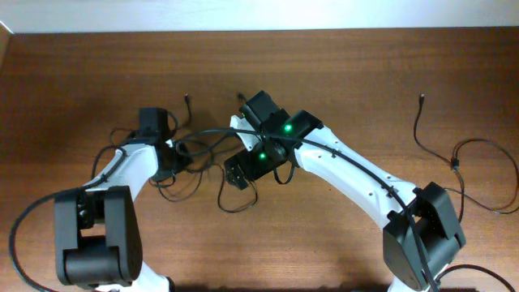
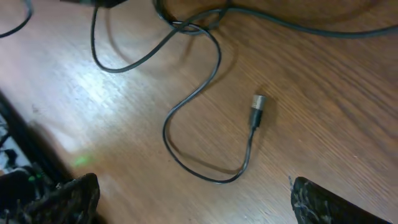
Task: Untangle cables
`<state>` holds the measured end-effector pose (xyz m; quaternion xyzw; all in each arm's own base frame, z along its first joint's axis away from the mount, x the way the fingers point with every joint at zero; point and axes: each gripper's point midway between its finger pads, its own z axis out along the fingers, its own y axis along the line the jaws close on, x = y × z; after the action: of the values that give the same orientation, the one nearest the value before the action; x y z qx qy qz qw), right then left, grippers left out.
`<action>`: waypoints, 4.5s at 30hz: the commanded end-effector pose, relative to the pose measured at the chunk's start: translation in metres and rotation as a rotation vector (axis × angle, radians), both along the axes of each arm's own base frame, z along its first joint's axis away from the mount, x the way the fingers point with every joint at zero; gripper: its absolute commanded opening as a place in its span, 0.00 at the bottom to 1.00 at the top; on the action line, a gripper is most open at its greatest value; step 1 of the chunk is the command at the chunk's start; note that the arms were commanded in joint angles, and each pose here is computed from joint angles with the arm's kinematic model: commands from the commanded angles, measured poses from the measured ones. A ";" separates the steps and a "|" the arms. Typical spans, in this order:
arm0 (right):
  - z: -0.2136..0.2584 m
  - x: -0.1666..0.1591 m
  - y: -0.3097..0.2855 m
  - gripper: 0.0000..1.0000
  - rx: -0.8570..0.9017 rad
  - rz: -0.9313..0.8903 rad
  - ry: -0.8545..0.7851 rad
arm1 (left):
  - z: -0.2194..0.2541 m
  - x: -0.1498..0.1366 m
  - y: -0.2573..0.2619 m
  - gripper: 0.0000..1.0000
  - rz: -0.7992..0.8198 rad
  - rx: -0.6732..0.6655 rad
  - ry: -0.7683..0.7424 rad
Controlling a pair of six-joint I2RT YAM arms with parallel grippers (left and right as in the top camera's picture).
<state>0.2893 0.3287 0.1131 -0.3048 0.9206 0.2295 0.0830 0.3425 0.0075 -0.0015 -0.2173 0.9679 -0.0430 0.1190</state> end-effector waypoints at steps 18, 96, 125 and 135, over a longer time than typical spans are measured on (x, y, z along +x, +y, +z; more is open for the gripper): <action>-0.016 0.019 -0.036 0.99 -0.084 -0.094 0.021 | 0.036 0.021 -0.009 0.26 -0.058 -0.015 0.106; -0.004 0.047 -0.031 0.18 0.138 -1.140 0.660 | 0.190 0.019 -0.148 0.00 -0.317 -0.664 -0.044; 0.011 0.025 -0.012 0.17 0.181 -1.001 0.798 | 0.183 0.014 -0.160 0.00 -0.325 -0.605 -0.018; 0.017 0.033 -0.027 0.27 0.234 -0.847 0.752 | 0.171 0.015 -0.144 0.00 -0.273 -0.499 0.004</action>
<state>0.3221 0.3057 0.1304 0.2468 0.8947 0.3501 -0.1265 0.3534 -0.1443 0.1645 -0.1004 0.9411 -0.3212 0.0335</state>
